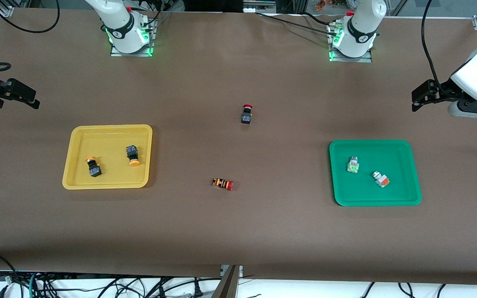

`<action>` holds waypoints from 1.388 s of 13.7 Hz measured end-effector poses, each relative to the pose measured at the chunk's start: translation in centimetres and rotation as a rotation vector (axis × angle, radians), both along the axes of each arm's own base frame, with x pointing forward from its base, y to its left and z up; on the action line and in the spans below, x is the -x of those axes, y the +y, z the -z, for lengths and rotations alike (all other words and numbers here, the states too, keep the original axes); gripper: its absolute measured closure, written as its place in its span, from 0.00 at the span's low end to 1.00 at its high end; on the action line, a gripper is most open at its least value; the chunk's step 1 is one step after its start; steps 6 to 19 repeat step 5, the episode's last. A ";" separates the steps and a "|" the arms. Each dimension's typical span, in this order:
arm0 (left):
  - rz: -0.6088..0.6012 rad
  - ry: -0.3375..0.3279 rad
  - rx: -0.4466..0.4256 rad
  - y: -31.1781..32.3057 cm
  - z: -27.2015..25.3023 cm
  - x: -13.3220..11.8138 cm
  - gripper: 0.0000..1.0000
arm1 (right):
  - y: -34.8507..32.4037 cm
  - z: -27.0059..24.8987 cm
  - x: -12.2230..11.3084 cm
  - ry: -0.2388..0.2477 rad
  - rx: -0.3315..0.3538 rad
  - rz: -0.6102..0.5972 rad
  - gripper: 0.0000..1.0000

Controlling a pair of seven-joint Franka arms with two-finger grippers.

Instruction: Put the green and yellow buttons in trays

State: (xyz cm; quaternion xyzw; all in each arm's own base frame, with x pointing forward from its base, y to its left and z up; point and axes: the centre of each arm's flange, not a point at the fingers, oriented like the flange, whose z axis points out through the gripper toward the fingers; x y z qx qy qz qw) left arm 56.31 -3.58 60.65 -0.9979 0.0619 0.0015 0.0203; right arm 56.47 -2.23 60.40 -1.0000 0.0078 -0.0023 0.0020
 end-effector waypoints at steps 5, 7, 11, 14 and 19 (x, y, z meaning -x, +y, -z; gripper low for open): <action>0.000 0.000 0.000 0.0 0.0 0.0 0.00 | 0.1 0.3 -1.0 -0.002 -0.003 0.000 0.00; 0.000 0.000 0.000 0.0 0.0 0.0 0.00 | 0.1 0.3 -1.0 -0.002 -0.003 0.000 0.00; 0.000 0.000 0.000 0.0 0.0 0.0 0.00 | 0.1 0.3 -1.0 -0.002 -0.003 0.000 0.00; 0.000 0.000 0.000 0.0 0.0 0.0 0.00 | 0.1 0.3 -1.0 -0.002 -0.003 0.000 0.00; 0.000 0.000 0.000 0.0 0.0 0.0 0.00 | 0.1 0.3 -1.0 -0.002 -0.003 0.000 0.00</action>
